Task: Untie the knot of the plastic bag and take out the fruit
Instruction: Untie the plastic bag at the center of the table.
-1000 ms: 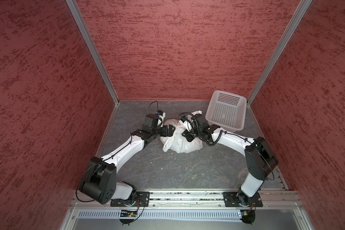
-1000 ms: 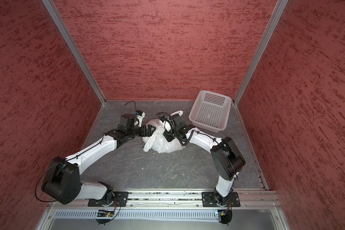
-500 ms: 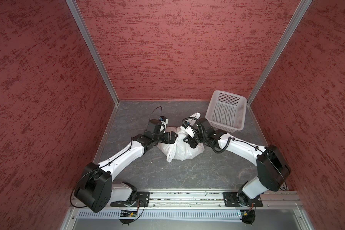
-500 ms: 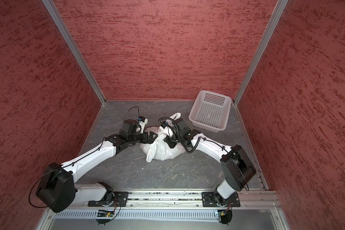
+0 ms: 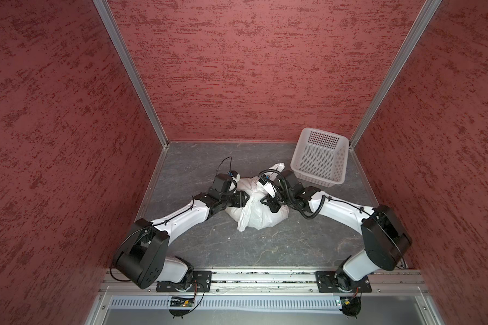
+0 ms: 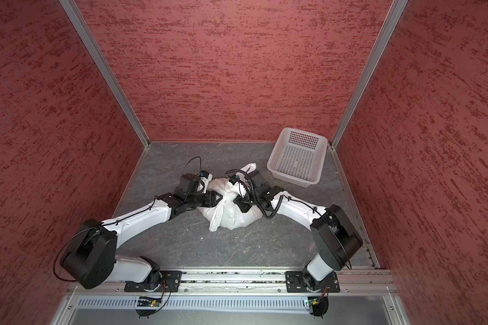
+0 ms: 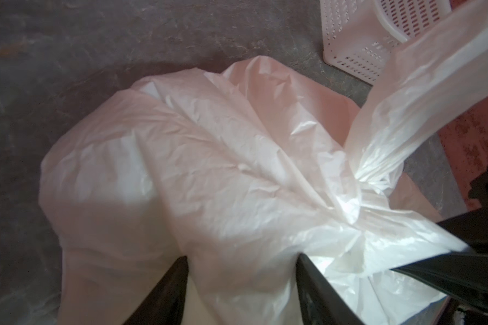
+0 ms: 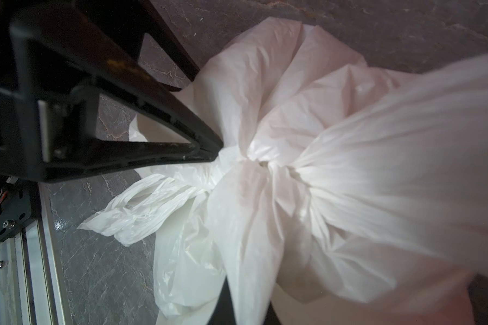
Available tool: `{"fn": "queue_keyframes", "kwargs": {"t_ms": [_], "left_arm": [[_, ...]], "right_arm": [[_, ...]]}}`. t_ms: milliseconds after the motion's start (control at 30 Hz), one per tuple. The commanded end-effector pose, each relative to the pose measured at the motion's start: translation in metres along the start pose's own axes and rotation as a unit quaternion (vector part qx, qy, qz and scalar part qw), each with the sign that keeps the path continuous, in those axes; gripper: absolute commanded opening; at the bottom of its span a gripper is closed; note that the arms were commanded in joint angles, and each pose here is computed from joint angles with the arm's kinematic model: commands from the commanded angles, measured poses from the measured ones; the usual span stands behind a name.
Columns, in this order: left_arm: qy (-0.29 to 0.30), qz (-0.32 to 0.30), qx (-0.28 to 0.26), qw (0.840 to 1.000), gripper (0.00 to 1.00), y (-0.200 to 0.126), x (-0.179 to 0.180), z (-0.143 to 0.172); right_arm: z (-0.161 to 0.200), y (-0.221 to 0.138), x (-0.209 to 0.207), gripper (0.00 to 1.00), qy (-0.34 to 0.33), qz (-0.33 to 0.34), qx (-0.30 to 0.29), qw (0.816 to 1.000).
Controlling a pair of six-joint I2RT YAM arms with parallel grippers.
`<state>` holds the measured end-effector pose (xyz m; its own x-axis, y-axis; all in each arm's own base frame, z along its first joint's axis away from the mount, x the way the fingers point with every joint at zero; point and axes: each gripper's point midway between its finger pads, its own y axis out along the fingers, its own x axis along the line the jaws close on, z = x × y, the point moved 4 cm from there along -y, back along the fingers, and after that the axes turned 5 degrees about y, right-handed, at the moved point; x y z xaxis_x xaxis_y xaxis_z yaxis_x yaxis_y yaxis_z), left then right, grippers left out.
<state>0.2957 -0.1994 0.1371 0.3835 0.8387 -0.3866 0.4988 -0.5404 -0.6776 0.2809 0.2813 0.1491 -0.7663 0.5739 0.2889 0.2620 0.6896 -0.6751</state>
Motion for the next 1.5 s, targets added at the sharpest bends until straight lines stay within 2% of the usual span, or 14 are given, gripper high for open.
{"fn": "queue_keyframes", "kwargs": {"t_ms": [0,133,267,367,500,700,833,900,1133,1300,1467], "left_arm": [[0.01,0.016,-0.004,1.0,0.42,0.005,-0.007,-0.002],[0.01,0.016,-0.012,1.0,0.17,0.004,-0.008,-0.005],[0.007,0.011,-0.016,1.0,0.0,0.0,-0.007,-0.005],[0.002,0.004,-0.027,1.0,0.0,-0.007,-0.006,-0.007],[-0.004,-0.004,-0.044,0.999,0.0,-0.021,-0.004,-0.008],[-0.034,-0.015,-0.061,0.997,0.0,-0.038,0.01,-0.002],[-0.065,-0.021,-0.069,0.995,0.0,-0.045,0.025,0.006],[-0.081,-0.019,-0.075,0.994,0.0,-0.049,0.031,0.011],[-0.12,-0.024,-0.082,0.989,0.0,-0.058,0.046,0.025],[-0.157,-0.028,-0.097,0.982,0.0,-0.067,0.061,0.033],[-0.168,-0.025,-0.107,0.98,0.0,-0.073,0.066,0.036]], "right_arm": [[-0.015,-0.009,0.005,0.07,-0.012,0.003,-0.034,0.999],[-0.016,-0.009,0.003,0.08,-0.011,0.008,-0.037,0.999],[-0.017,-0.011,0.002,0.17,-0.012,0.016,-0.039,0.999],[-0.019,-0.015,0.001,0.25,-0.012,0.028,-0.042,0.999],[-0.025,-0.026,0.0,0.25,-0.009,0.042,-0.058,0.997],[-0.024,-0.034,-0.002,0.1,0.001,0.056,-0.068,0.996],[-0.024,-0.046,-0.005,0.06,0.016,0.069,-0.084,0.994],[-0.019,-0.049,-0.009,0.0,0.03,0.079,-0.088,0.993],[-0.001,-0.061,-0.033,0.0,0.083,0.129,-0.101,0.983],[0.015,-0.075,-0.064,0.0,0.144,0.192,-0.101,0.966],[0.022,-0.084,-0.078,0.0,0.174,0.212,-0.104,0.956]]}}
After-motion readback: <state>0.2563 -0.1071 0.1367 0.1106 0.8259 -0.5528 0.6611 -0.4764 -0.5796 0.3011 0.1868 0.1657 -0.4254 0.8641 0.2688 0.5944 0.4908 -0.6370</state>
